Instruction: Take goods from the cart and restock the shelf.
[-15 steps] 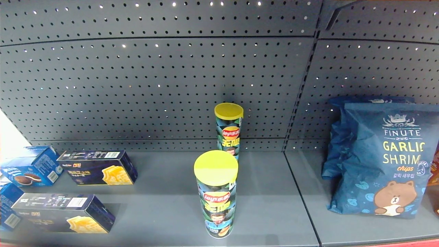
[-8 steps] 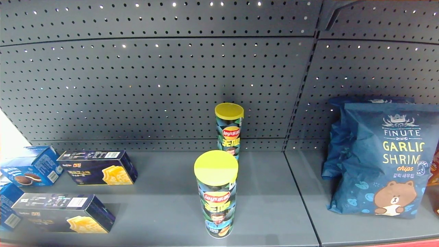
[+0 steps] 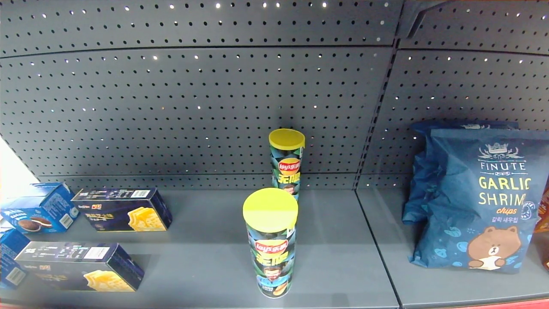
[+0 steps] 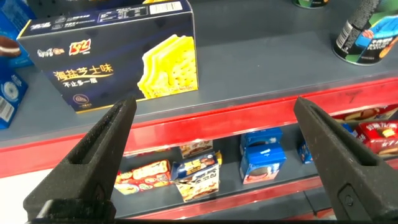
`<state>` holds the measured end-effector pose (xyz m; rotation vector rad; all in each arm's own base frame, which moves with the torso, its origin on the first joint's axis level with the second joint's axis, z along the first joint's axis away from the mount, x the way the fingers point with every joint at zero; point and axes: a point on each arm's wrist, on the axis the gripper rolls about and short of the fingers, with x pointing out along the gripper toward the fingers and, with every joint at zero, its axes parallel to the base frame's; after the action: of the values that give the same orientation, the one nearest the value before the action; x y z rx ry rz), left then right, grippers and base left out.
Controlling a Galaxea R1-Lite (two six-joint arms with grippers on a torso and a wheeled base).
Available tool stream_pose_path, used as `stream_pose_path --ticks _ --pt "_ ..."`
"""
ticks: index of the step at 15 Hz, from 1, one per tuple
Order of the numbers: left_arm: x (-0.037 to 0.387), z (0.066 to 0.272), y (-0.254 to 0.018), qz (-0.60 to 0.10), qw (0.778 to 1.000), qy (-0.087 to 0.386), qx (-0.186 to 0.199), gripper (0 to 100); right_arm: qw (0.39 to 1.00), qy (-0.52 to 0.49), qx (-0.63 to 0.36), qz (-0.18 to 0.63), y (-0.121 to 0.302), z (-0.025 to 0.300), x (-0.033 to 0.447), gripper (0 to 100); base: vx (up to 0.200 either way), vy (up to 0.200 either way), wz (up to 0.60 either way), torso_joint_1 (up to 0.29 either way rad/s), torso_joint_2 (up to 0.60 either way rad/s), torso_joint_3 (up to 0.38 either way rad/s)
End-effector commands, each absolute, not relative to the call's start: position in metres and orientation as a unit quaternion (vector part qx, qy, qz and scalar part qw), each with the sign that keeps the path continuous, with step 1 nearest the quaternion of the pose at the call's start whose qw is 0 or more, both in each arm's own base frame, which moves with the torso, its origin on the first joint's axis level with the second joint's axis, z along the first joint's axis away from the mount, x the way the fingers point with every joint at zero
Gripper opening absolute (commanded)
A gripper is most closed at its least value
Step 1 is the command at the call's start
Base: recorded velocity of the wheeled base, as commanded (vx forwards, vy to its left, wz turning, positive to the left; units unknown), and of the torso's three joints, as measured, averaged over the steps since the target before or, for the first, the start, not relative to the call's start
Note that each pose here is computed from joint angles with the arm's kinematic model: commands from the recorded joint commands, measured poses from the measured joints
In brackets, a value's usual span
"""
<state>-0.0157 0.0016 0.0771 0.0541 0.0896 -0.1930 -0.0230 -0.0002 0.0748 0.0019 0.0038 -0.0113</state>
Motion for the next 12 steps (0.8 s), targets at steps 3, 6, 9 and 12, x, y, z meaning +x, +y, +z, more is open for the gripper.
stream_pose_path --ticks 3,6,9,12 --pt "-0.02 0.116 0.003 -0.143 0.986 -0.028 0.084 100 1.0 0.003 0.002 -0.005 0.0 0.075 -0.023 100 0.0 0.0 0.0 0.0 0.0 0.0" --pt "0.011 0.172 -0.006 -0.21 0.971 0.016 0.11 100 1.0 0.003 0.001 -0.005 0.0 0.075 -0.023 100 0.0 0.0 0.0 0.0 0.0 0.0" --pt "0.062 0.209 -0.029 -0.252 0.945 0.058 0.199 100 1.0 0.003 0.002 -0.005 0.0 0.075 -0.023 100 0.0 0.0 0.0 0.0 0.0 0.0" --pt "0.103 0.212 -0.057 -0.28 0.95 0.078 0.114 100 1.0 0.003 0.001 -0.005 0.0 0.075 -0.023 100 0.0 0.0 0.0 0.0 0.0 0.0"
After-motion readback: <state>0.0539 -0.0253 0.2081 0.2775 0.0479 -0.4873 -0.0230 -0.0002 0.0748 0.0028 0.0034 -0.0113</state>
